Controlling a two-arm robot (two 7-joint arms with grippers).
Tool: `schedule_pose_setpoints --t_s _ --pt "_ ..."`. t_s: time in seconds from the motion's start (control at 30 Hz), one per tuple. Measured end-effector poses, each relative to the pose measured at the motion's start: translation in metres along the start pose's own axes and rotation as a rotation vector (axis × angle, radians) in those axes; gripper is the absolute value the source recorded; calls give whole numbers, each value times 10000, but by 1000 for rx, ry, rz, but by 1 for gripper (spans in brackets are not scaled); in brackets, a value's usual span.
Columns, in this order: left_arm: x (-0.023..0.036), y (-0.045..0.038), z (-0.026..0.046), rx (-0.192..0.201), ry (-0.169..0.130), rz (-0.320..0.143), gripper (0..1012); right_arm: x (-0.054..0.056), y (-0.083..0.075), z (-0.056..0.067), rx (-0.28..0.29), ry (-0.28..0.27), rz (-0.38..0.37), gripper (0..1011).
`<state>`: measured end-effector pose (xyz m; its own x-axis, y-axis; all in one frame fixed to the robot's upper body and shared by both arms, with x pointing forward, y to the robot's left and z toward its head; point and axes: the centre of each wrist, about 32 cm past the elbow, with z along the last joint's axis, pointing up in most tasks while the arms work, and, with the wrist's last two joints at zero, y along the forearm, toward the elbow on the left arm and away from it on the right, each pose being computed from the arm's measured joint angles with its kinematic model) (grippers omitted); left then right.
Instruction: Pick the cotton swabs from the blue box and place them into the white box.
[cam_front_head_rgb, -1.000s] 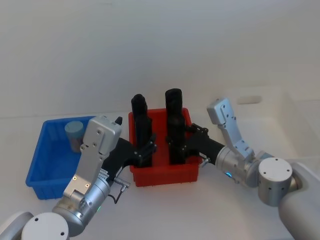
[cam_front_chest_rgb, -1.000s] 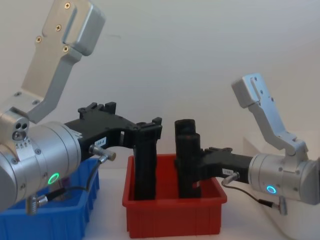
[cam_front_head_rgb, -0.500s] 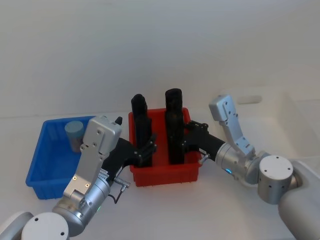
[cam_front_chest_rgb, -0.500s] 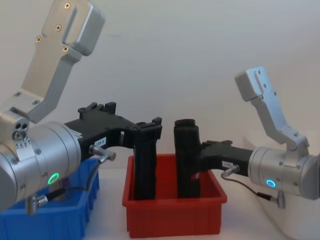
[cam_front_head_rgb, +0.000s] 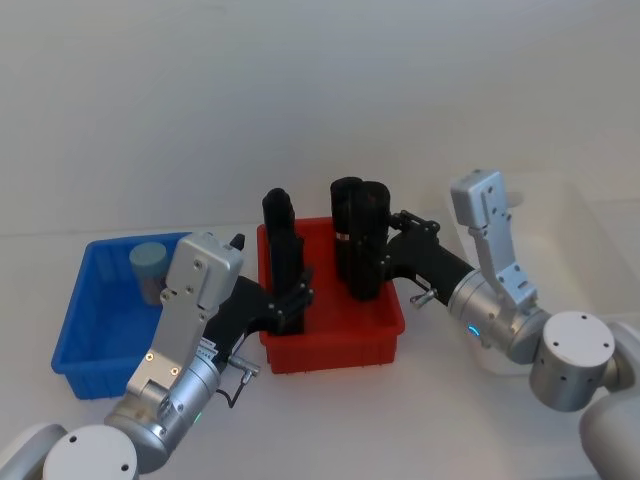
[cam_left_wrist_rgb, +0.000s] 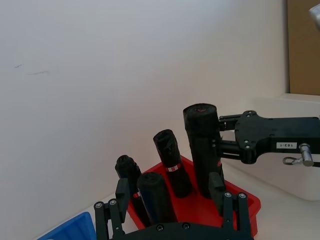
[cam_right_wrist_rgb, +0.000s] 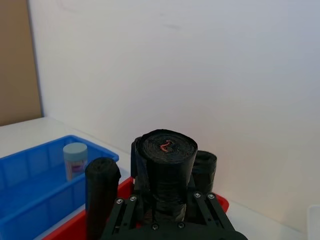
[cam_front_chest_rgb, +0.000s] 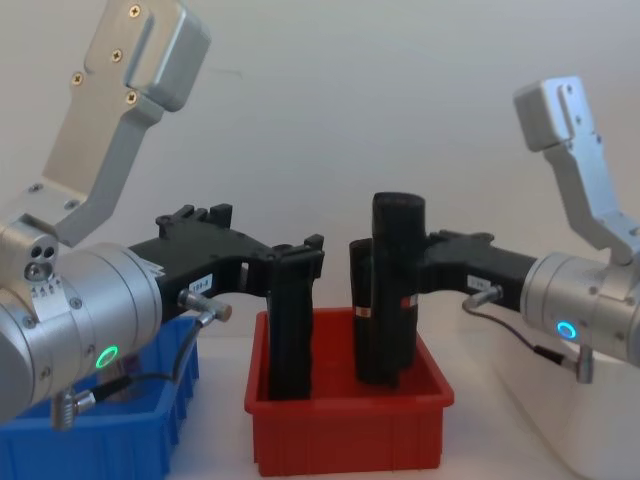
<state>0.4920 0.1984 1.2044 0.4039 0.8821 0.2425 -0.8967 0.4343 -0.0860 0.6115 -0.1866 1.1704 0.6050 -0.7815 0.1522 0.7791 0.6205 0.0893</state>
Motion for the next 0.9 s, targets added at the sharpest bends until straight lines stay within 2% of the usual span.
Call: schedule_pose_setpoints --t_s 0.43,0.9 --pt "0 0 0 0 0 0 1004 -61 -320 257 70 -36 -157 439" --pt "0 0 0 0 0 0 1004 -3 -700 415 73 -90 -325 439"
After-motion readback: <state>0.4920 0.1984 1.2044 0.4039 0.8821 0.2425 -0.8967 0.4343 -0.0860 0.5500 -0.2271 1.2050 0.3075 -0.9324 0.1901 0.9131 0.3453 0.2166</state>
